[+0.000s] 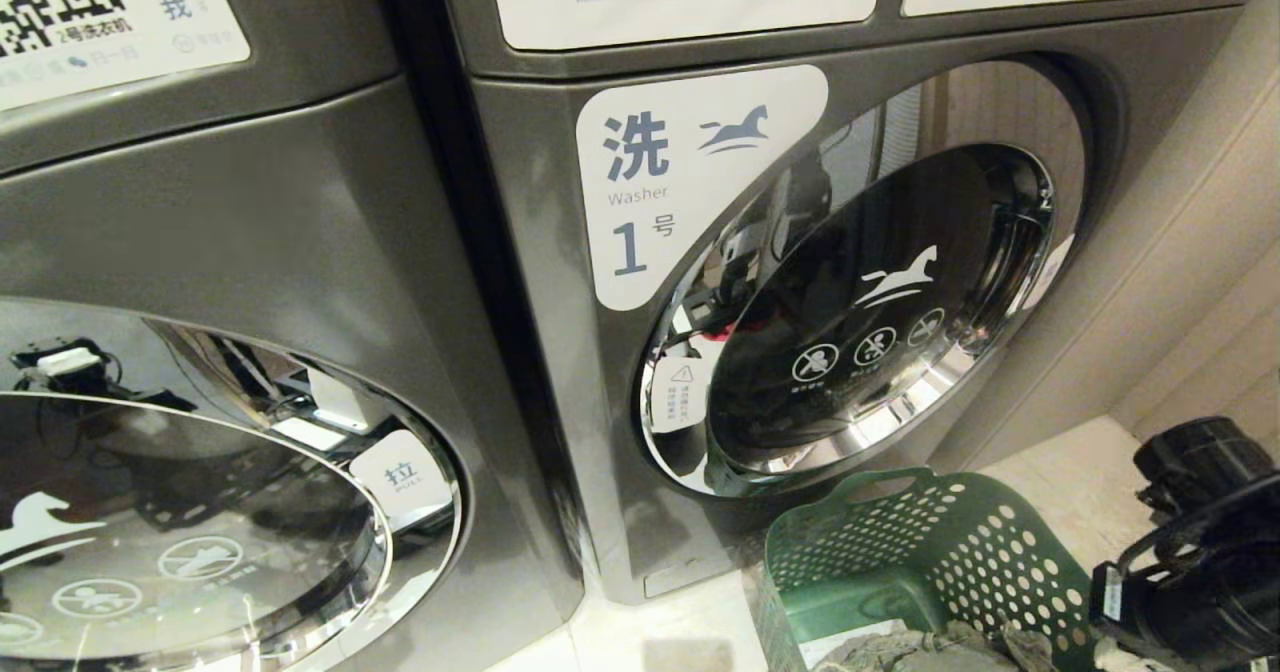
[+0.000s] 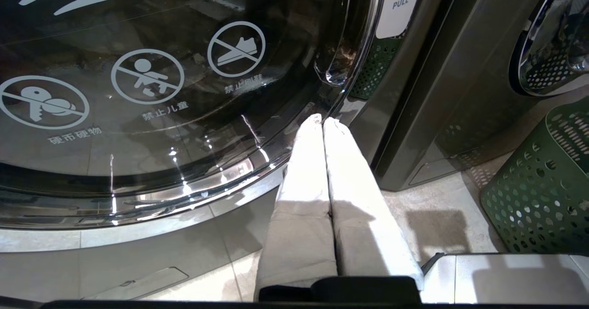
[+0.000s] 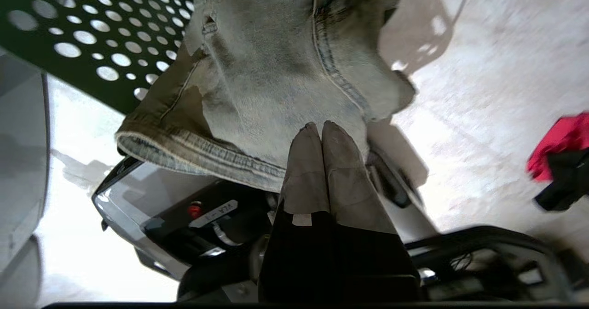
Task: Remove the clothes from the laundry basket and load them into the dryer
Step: Take the clothes out of the basket
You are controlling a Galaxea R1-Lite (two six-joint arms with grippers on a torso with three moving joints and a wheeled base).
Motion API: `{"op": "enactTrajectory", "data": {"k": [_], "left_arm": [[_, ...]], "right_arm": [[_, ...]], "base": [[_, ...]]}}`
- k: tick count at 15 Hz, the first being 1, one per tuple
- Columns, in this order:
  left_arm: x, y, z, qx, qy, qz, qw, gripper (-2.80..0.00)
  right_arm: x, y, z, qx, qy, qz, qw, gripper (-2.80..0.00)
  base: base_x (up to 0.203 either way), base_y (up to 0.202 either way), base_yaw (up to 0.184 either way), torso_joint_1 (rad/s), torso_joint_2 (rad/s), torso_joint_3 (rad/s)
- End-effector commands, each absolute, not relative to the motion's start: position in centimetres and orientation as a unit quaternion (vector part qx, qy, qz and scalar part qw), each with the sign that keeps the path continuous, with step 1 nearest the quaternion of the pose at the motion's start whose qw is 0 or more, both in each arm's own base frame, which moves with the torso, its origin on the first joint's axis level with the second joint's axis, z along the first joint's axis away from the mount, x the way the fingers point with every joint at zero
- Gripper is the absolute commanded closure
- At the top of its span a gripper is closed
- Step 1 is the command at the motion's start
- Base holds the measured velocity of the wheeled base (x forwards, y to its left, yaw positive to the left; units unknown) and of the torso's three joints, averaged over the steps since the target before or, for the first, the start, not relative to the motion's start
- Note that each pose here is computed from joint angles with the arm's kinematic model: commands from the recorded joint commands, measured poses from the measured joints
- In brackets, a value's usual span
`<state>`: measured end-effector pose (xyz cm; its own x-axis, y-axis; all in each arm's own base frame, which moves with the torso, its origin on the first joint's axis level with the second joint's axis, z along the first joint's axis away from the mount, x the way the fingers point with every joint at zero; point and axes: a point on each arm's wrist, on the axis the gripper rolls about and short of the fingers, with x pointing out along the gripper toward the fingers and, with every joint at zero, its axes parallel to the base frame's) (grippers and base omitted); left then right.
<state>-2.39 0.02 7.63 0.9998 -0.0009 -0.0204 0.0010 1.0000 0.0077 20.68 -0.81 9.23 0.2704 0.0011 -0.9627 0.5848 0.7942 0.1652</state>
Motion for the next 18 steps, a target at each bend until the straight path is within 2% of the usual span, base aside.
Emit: {"op": "enactTrajectory", "data": {"k": [1, 4, 5, 10, 18], "left_arm": [[-2.4, 0.0, 7.6, 0.004, 0.01, 0.0, 1.0, 0.0], [-2.4, 0.0, 7.6, 0.004, 0.01, 0.0, 1.0, 0.0], [-2.4, 0.0, 7.7, 0.004, 0.01, 0.0, 1.0, 0.0], [-2.4, 0.0, 7.7, 0.004, 0.01, 0.0, 1.0, 0.0], [-2.4, 0.0, 7.6, 0.004, 0.011, 0.0, 1.0, 0.0]], "right_arm": [[21.7, -0.9, 5.9, 0.256, 0.62, -0.206, 0.713, 0.0], [22.4, -1.0, 4.2, 0.272, 0.631, -0.209, 0.696, 0.0], [22.4, -1.2, 4.2, 0.275, 0.629, -0.213, 0.695, -2.8], [23.0, -3.1, 3.3, 0.299, 0.624, -0.241, 0.68, -2.8], [25.7, -3.8, 1.1, 0.323, 0.589, -0.219, 0.708, -2.8]], "base": [[0.0, 0.0, 0.0, 0.0, 0.0, 0.0], [0.0, 0.0, 0.0, 0.0, 0.0, 0.0], [0.0, 0.0, 0.0, 0.0, 0.0, 0.0], [0.0, 0.0, 0.0, 0.0, 0.0, 0.0], [0.0, 0.0, 0.0, 0.0, 0.0, 0.0]]}}
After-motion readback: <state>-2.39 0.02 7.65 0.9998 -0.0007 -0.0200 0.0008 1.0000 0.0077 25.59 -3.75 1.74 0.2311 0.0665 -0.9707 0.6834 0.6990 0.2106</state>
